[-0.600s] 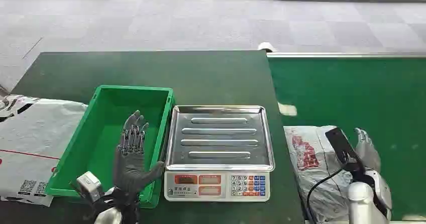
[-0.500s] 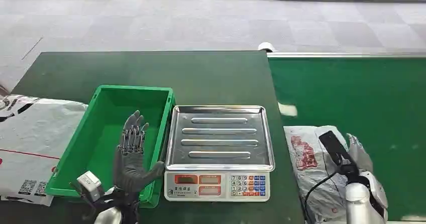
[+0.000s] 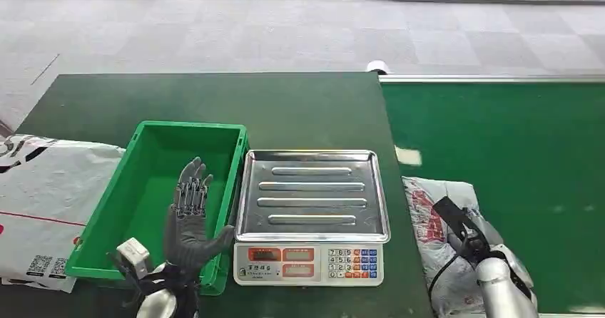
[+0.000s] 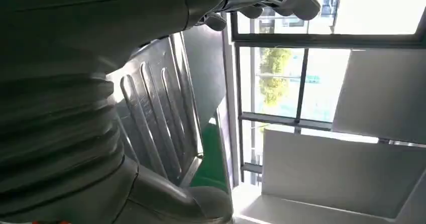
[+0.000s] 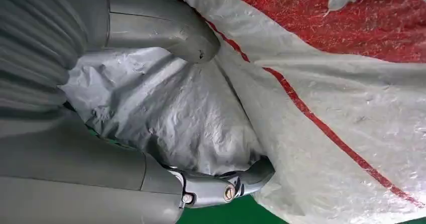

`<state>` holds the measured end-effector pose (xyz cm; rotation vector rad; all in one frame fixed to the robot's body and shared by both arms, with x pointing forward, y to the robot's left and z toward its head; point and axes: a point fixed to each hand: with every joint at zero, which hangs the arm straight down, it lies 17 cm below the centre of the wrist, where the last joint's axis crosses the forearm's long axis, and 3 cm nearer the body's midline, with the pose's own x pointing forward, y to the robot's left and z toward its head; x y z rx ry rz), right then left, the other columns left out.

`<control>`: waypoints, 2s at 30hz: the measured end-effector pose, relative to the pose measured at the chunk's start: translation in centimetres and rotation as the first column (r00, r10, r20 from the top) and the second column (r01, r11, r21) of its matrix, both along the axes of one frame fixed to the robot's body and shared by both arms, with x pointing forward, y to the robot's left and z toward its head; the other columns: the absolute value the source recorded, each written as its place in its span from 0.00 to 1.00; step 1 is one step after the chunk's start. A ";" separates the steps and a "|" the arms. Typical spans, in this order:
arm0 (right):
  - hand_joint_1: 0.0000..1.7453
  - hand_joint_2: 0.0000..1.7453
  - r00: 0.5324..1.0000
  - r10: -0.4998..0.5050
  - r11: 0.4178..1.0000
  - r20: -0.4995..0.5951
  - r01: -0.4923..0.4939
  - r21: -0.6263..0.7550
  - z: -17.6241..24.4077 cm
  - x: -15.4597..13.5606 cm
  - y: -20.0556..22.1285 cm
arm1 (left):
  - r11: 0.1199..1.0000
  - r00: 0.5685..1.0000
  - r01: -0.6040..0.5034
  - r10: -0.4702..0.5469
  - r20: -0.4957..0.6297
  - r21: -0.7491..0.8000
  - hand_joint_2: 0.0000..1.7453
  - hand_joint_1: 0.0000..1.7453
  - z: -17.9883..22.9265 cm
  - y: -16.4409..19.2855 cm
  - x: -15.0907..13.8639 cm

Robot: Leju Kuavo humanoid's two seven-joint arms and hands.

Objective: Moved the parcel from conveyor to table for the left to box.

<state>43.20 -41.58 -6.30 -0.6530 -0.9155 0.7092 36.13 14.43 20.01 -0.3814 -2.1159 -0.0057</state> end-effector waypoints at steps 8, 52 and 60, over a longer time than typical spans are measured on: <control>1.00 1.00 1.000 0.031 0.999 -0.003 -0.031 0.013 -0.1 0.2 0.5 | 1.000 1.000 -0.008 0.008 -0.007 -0.002 1.00 0.00 -0.1 0.3 0.1; 1.00 1.00 0.283 -0.161 0.986 0.945 0.015 0.164 32.3 -3.1 -2.3 | 1.000 1.000 0.011 -0.010 0.019 -0.026 1.00 0.00 0.0 -0.3 -0.9; 1.00 0.00 0.420 -0.067 0.927 0.905 -0.309 0.212 39.9 11.6 7.7 | 0.997 0.994 0.076 -0.074 0.086 -0.027 1.00 0.00 2.4 -1.7 1.1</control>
